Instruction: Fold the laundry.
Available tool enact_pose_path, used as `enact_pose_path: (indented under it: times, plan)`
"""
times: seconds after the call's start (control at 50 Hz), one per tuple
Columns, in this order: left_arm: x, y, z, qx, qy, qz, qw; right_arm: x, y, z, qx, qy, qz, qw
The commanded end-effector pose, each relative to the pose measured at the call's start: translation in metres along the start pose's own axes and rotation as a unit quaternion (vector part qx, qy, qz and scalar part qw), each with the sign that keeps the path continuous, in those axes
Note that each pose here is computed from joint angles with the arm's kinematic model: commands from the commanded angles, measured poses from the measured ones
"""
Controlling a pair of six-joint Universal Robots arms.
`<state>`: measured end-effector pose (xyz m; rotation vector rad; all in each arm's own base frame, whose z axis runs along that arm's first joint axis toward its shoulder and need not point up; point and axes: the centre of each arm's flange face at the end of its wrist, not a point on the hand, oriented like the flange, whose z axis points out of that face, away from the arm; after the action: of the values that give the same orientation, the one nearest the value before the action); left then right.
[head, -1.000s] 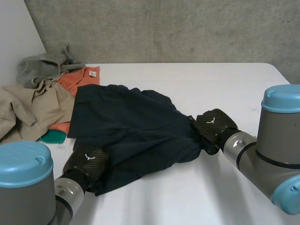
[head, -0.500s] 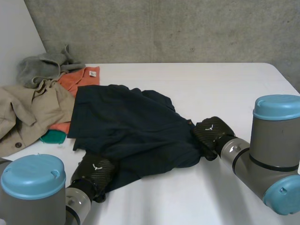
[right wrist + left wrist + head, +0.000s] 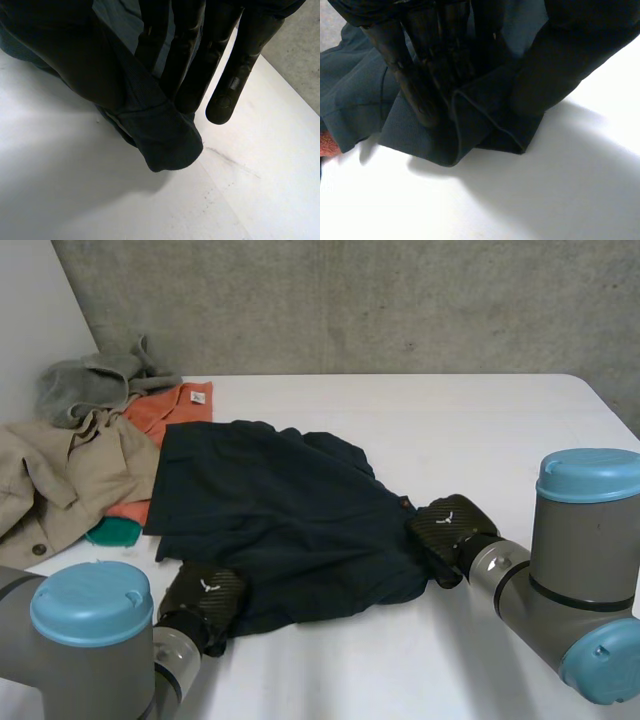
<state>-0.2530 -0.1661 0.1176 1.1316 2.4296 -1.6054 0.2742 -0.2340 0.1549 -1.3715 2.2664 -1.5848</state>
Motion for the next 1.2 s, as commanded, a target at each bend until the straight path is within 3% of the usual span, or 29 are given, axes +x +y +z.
enact_pose_path:
  times: [0.02,0.1,0.2,0.32,0.4,0.48,0.54,0.62,0.7,0.78,0.84,0.86,0.88,0.92,0.94,0.96,1.02,1.12,1.2]
  plan:
    - [-0.019,-0.022,-0.004,0.029,-0.042,0.003,0.999,0.006,-0.004,-0.002,0.002,0.010,0.000,1.000]
    - [-0.041,-0.061,-0.039,0.094,-0.074,0.022,0.993,0.015,-0.019,-0.020,0.004,0.021,-0.018,1.000]
    - [-0.065,-0.112,-0.092,0.178,-0.102,0.027,0.978,0.058,-0.048,-0.070,-0.018,0.070,-0.073,0.995]
    - [-0.076,-0.132,-0.125,0.197,-0.086,0.027,0.976,0.081,-0.070,-0.122,-0.031,0.100,-0.148,0.983]
    - [-0.078,-0.138,-0.129,0.197,-0.077,0.025,0.977,0.085,-0.070,-0.134,-0.042,0.104,-0.165,0.980]
    - [-0.076,-0.133,-0.114,0.176,-0.070,0.026,0.981,0.079,-0.063,-0.129,-0.051,0.089,-0.164,0.981]
    - [-0.069,-0.124,-0.080,0.139,-0.054,0.030,0.988,0.074,-0.053,-0.119,-0.070,0.068,-0.160,0.982]
    - [-0.063,-0.122,-0.030,0.121,-0.048,0.035,0.991,0.075,-0.035,-0.076,-0.095,0.047,-0.153,0.982]
    - [-0.066,-0.139,0.021,0.137,-0.064,0.041,0.988,0.098,-0.042,-0.030,-0.054,0.104,-0.148,0.982]
    - [-0.089,-0.188,0.053,0.212,-0.114,0.042,0.970,0.121,-0.077,-0.001,0.037,0.191,-0.153,0.969]
    - [-0.125,-0.238,0.059,0.305,-0.190,0.038,0.932,0.137,-0.105,0.015,0.114,0.251,-0.165,0.947]
    - [-0.134,-0.251,0.057,0.332,-0.210,0.036,0.919,0.149,-0.129,0.017,0.179,0.300,-0.170,0.922]
    - [-0.149,-0.277,0.049,0.388,-0.245,0.034,0.888,0.154,-0.138,0.016,0.203,0.317,-0.171,0.910]
    - [-0.162,-0.299,0.039,0.438,-0.281,0.027,0.854,0.165,-0.157,0.013,0.256,0.359,-0.174,0.881]
    - [-0.167,-0.308,0.033,0.459,-0.294,0.023,0.838,0.173,-0.173,0.008,0.298,0.392,-0.176,0.852]
    - [-0.175,-0.322,0.023,0.494,-0.314,0.018,0.811,0.175,-0.180,0.006,0.317,0.404,-0.177,0.839]
    - [-0.183,-0.338,0.007,0.534,-0.336,0.010,0.776,0.175,-0.194,0.000,0.353,0.417,-0.180,0.818]
    - [-0.173,-0.335,0.009,0.529,-0.323,0.009,0.785,0.169,-0.201,-0.001,0.360,0.412,-0.174,0.819]
    - [-0.149,-0.309,0.029,0.488,-0.284,0.018,0.825,0.155,-0.195,0.002,0.344,0.387,-0.162,0.840]
